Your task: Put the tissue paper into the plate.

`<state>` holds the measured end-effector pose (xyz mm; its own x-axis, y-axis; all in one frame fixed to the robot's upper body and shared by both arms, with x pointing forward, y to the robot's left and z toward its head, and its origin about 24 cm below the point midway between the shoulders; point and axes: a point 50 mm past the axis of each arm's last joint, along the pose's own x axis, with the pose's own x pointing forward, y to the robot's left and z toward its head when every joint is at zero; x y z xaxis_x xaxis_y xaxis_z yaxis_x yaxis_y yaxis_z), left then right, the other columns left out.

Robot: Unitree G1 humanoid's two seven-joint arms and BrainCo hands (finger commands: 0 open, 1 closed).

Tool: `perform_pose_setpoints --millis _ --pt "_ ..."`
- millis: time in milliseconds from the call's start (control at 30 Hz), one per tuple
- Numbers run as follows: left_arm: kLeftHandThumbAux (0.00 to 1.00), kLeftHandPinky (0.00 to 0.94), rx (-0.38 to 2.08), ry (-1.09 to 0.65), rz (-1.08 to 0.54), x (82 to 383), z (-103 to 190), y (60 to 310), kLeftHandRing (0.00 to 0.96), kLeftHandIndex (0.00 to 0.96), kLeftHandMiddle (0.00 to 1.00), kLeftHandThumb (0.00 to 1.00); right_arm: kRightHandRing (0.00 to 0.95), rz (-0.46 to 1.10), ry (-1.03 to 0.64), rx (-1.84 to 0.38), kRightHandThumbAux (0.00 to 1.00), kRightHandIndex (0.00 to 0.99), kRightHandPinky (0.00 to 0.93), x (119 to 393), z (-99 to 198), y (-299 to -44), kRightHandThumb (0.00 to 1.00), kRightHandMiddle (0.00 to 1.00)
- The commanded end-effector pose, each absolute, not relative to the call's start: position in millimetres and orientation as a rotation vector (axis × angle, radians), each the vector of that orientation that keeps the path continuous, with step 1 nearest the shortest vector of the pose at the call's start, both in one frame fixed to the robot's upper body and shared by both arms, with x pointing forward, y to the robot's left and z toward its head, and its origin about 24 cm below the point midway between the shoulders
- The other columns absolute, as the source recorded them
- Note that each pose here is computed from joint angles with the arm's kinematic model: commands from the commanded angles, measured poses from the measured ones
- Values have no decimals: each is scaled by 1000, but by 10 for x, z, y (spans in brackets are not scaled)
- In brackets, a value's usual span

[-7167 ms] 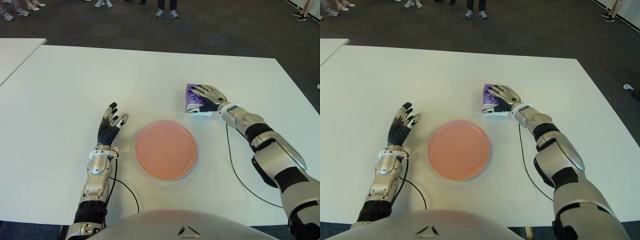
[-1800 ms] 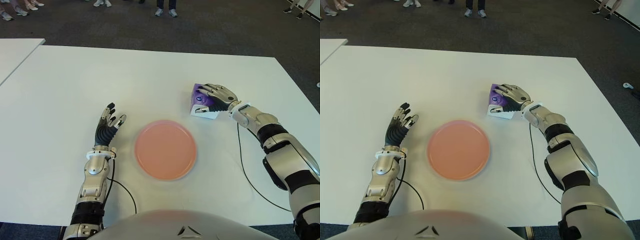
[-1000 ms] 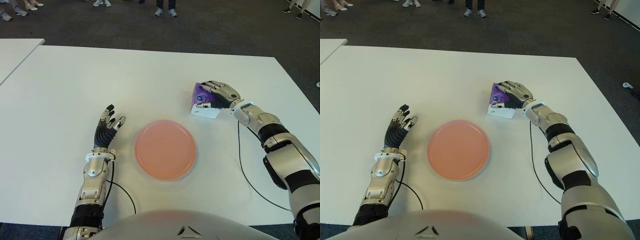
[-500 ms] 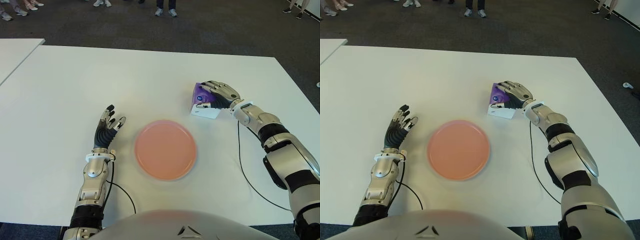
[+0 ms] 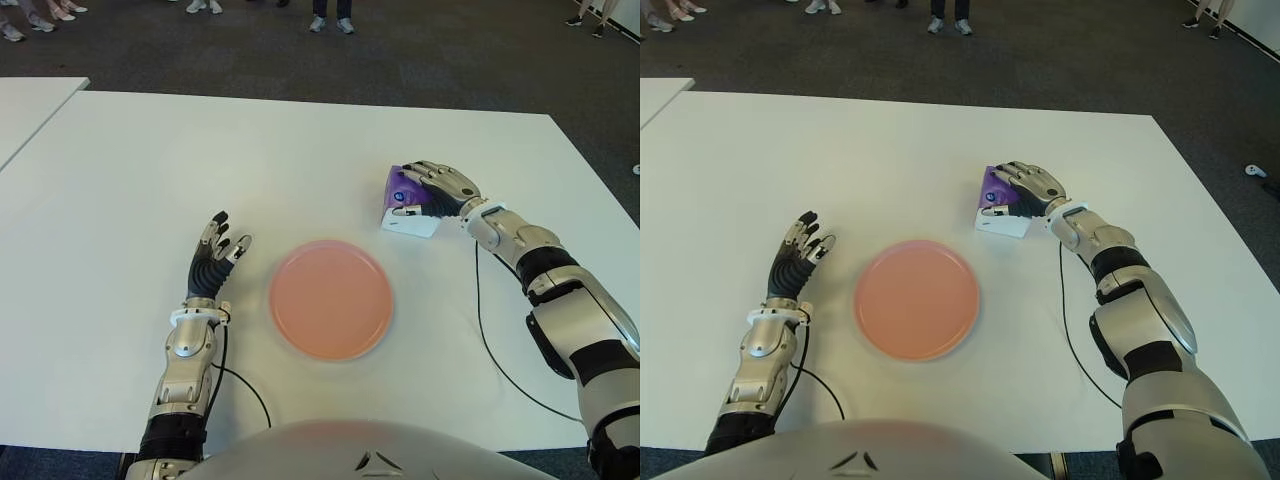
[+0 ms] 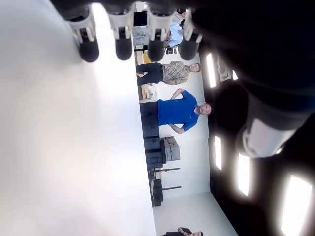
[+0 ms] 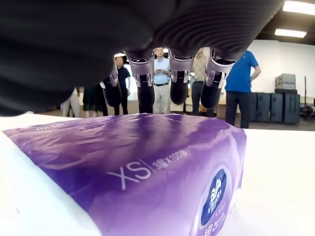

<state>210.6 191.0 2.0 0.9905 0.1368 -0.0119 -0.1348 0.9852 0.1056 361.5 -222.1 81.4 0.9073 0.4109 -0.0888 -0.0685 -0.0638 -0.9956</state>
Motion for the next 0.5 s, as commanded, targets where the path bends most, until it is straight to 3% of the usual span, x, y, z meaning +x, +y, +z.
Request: perform_pose_setpoints --millis 33,500 --pt "537 0 108 43 136 2074 -14 1904 0 0 0 0 0 422 -241 -1570 119 0 0 3597 741 -2196 345 0" --pt "551 0 96 44 137 2067 -17 1903 0 0 0 0 0 435 -159 -1599 147 0 0 3614 571 -2104 344 0"
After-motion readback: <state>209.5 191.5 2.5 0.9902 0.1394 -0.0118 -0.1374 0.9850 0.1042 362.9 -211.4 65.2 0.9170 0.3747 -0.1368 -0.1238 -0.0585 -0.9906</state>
